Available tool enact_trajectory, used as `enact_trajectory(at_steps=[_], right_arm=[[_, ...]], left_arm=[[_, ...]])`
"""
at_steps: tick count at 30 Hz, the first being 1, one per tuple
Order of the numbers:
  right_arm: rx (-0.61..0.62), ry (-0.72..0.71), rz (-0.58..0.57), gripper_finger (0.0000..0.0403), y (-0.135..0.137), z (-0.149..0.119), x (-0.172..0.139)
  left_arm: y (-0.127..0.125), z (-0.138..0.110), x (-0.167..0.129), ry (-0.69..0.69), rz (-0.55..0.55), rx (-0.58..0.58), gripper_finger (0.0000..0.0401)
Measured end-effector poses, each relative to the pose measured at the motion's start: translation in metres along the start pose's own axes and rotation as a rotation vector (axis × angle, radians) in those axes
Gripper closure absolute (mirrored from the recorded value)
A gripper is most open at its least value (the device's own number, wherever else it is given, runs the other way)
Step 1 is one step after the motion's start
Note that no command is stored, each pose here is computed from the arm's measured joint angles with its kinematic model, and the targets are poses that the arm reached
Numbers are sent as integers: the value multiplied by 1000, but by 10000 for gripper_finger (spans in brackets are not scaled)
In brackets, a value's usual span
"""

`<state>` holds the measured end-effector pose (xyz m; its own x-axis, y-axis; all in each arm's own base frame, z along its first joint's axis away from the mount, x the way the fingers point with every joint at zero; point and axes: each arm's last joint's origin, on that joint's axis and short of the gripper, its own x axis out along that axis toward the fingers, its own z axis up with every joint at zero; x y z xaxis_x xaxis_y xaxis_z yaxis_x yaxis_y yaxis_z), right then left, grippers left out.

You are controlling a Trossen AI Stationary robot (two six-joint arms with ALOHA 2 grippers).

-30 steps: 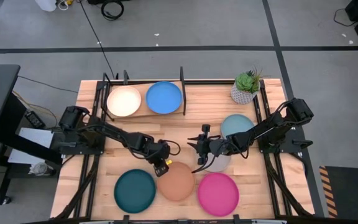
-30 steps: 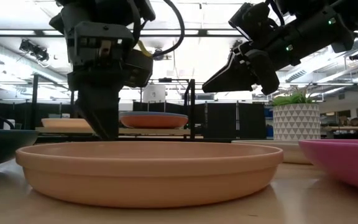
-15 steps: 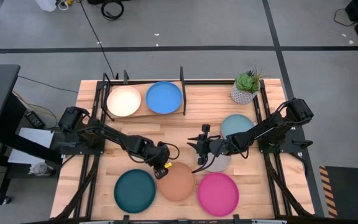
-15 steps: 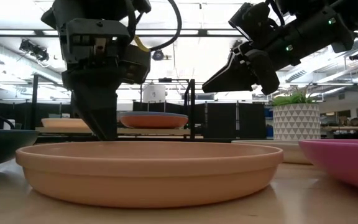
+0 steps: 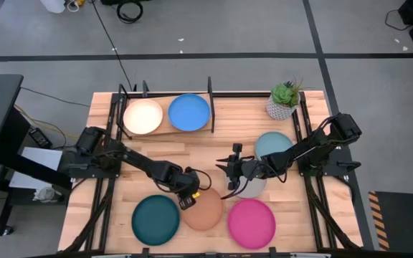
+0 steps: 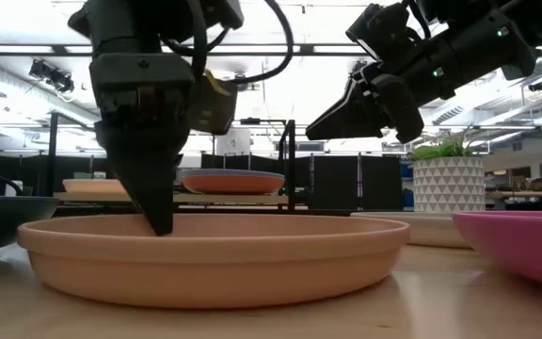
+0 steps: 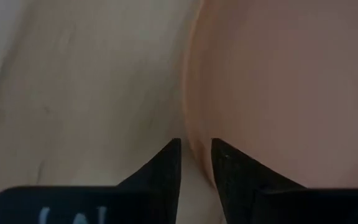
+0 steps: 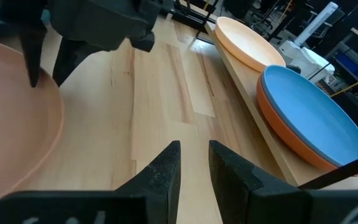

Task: Place and stack plates onto a shelf
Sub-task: Stack the light brown plate on the light pink plate

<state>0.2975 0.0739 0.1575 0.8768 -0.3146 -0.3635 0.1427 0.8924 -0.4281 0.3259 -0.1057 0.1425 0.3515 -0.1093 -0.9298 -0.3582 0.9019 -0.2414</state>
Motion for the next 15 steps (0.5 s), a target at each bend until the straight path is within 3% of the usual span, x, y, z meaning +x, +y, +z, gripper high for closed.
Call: enact_trajectory(at_steps=[8, 15], right_arm=[[-1, -1, 8, 314, 0, 0, 0], [-11, -2, 8, 314, 0, 0, 0]], left_arm=[[-4, 13, -15, 8, 111, 103, 386], [2, 26, -32, 1, 222, 187, 390]])
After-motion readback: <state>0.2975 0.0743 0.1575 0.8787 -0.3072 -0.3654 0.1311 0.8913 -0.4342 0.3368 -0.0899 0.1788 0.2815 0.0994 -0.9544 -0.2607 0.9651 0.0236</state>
